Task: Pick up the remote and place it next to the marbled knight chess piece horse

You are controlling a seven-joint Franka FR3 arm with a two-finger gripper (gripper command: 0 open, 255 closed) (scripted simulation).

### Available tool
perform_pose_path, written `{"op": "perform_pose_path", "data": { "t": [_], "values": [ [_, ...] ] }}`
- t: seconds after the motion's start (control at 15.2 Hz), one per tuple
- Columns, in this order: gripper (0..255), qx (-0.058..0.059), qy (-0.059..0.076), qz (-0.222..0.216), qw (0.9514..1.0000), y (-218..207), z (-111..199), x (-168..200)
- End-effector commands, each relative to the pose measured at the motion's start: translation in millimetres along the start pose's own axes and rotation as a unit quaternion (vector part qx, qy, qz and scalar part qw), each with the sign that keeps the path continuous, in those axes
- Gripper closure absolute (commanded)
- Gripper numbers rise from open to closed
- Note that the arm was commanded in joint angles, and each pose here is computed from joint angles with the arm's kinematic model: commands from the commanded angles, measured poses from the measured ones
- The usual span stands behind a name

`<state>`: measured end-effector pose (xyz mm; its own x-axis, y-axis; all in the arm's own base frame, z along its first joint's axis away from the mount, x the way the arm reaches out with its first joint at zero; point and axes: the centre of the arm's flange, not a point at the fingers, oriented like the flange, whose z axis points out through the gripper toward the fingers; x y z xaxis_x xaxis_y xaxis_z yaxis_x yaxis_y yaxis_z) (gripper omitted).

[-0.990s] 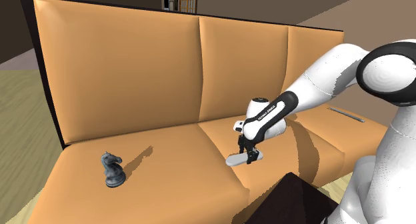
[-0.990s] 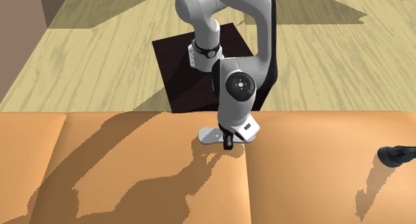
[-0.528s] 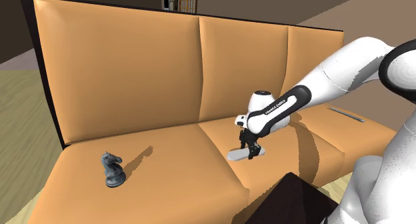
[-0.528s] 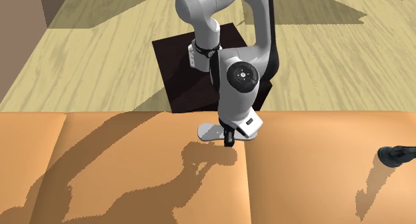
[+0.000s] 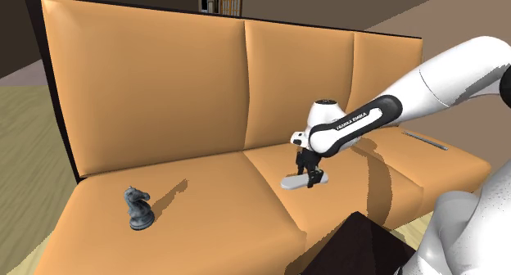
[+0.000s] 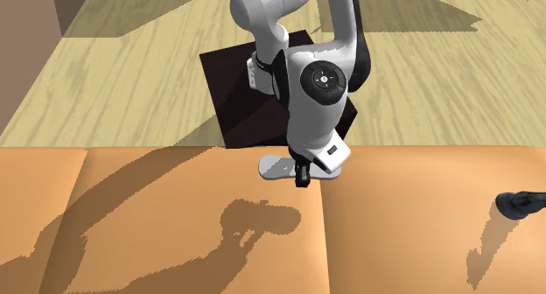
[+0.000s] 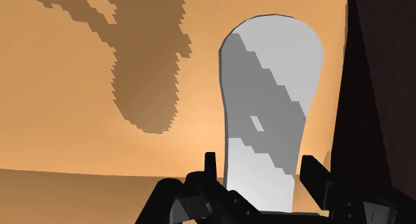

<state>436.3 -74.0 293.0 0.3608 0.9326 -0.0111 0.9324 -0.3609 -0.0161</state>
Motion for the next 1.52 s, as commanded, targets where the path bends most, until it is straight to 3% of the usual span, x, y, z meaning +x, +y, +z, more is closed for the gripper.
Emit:
{"op": "perform_pose_path", "data": {
  "t": [0.0, 1.45],
  "values": [
    [255, 0.0, 0.0, 0.0, 1.0, 0, -10, 0],
    [255, 0.0, 0.0, 0.0, 1.0, -2, -126, -1]
  ]
}}
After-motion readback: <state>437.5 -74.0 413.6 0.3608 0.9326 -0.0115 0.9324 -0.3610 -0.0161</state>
